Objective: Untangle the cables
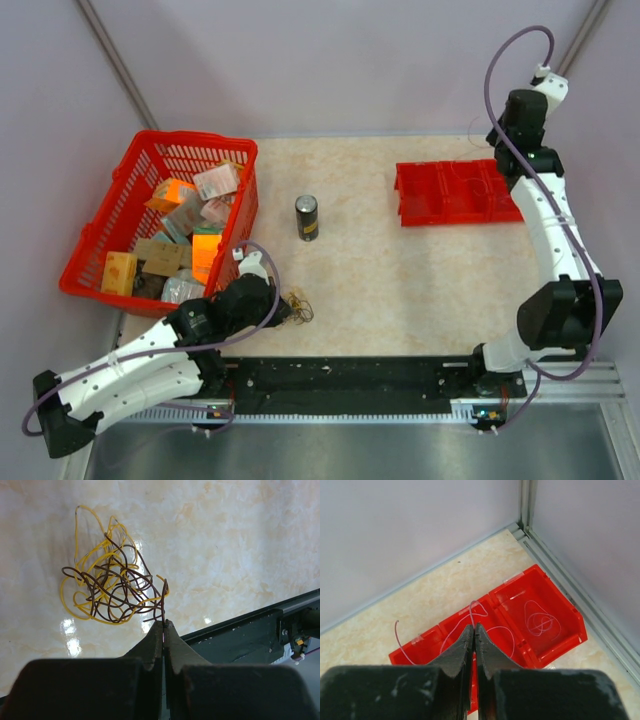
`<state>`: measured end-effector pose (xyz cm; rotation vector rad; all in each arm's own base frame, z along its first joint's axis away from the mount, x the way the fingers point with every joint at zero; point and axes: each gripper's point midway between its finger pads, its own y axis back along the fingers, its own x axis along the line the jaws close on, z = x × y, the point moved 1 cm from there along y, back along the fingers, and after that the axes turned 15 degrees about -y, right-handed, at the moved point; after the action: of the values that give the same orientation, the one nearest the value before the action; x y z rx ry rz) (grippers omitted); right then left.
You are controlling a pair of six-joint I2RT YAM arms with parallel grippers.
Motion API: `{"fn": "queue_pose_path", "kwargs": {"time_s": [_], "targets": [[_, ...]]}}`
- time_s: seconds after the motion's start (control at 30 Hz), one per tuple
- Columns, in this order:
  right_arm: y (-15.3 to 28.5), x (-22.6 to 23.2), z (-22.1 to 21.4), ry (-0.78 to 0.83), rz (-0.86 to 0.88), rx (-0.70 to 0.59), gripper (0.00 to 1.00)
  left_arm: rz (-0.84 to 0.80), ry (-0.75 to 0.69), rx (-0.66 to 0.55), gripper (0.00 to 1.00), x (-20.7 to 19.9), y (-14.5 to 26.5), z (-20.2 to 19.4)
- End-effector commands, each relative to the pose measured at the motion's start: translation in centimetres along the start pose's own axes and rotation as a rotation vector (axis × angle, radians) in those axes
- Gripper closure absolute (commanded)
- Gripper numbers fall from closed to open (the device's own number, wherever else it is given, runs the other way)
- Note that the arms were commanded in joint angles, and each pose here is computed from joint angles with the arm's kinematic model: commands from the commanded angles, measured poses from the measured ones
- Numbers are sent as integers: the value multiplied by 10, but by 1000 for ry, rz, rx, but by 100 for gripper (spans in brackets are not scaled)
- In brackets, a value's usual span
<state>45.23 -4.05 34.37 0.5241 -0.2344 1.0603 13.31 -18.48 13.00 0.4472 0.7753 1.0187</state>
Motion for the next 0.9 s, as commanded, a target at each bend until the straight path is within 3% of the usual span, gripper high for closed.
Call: {"fn": "queue_pose_path", "kwargs": {"time_s": [0.0,0.2,0.4,0.47,0.53,0.6,0.73,0.87], "targets": [[-20,-26,-8,-13,-95,-38,100,-26,15,-35,100,-7,3,10],[-71,-43,-92,119,-134,170,100,-36,13,-27,100,-8,2,8],[-90,-57,-175,182,-196,505,100,-39,11,-10,100,-11,2,7],[-86,-61,-177,196,-241,556,83,-48,9,-1,100,-12,1,6],[-76,-54,-166,199,-217,566,52,-54,8,6,100,-15,0,6],[-60,-46,-145,202,-188,523,41,-57,6,14,100,-16,0,6],[-6,-22,-115,206,-82,462,37,-65,-4,10,100,-20,-1,10],[61,6,-164,210,156,583,35,-110,-17,-7,100,-33,3,21]]}}
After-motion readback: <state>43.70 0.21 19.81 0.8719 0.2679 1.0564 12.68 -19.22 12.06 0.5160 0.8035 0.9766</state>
